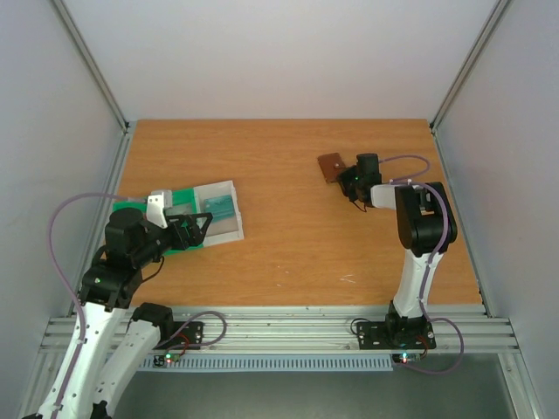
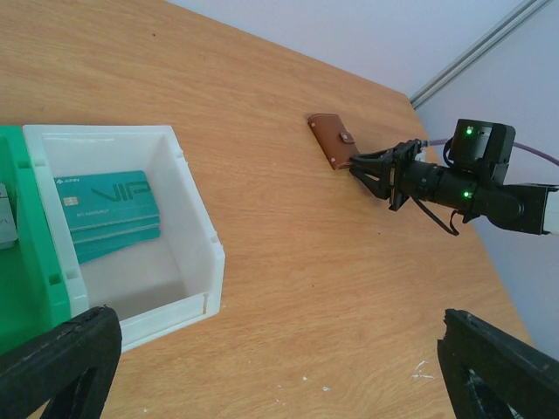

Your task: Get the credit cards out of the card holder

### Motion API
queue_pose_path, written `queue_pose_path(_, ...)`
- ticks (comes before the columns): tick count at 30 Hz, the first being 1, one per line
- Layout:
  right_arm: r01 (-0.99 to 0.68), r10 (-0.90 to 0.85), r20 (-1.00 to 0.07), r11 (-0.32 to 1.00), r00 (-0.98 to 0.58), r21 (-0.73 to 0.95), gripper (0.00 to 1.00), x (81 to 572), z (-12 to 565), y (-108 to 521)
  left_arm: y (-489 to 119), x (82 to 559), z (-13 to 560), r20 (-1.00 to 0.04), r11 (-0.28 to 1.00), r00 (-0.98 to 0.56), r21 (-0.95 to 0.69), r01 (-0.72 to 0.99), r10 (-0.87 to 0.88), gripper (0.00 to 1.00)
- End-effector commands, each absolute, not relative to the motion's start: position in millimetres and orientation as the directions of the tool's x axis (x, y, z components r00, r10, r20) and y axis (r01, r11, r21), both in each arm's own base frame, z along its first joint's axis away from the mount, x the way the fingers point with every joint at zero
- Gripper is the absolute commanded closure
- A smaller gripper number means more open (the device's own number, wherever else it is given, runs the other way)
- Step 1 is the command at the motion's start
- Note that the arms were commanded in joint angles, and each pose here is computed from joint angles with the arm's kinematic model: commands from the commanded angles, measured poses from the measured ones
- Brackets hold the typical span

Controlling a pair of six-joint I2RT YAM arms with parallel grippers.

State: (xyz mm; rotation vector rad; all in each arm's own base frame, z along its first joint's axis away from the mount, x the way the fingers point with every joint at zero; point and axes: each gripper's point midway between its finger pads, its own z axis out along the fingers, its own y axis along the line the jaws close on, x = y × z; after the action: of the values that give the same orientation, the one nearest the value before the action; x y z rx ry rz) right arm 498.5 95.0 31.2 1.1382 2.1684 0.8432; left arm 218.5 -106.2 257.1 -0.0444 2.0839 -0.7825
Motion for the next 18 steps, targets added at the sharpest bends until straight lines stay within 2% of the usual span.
queue_pose_path(1, 0.503, 0.865, -0.158, 0.416, -0.477, 0.757, 0.84, 504.2, 24.8, 91.2, -109.6, 222.5, 265.4, -0.754, 0.791, -0.58, -0.542, 0.283, -0.308, 0.01)
queue_pose_path(5, 0.461, 0.85, -0.167, 0.424, -0.499, 0.779, 0.98, 506.6, 29.0, 96.0, -105.1, 222.6, 263.9, -0.754, 0.806, -0.578, -0.532, 0.26, -0.311, 0.01)
queue_pose_path(9, 0.421, 0.829, -0.181, 0.442, -0.529, 0.792, 0.99, 502.8, 39.9, 94.1, -90.2, 225.9, 252.7, -0.739, 0.848, -0.589, -0.504, 0.162, -0.327, 0.01)
queue_pose_path(18, 0.402, 0.78, -0.186, 0.491, -0.597, 0.773, 0.99, 459.3, 60.8, 95.7, -107.9, 221.7, 258.1, -0.733, 0.803, -0.61, -0.539, 0.255, -0.299, 0.01)
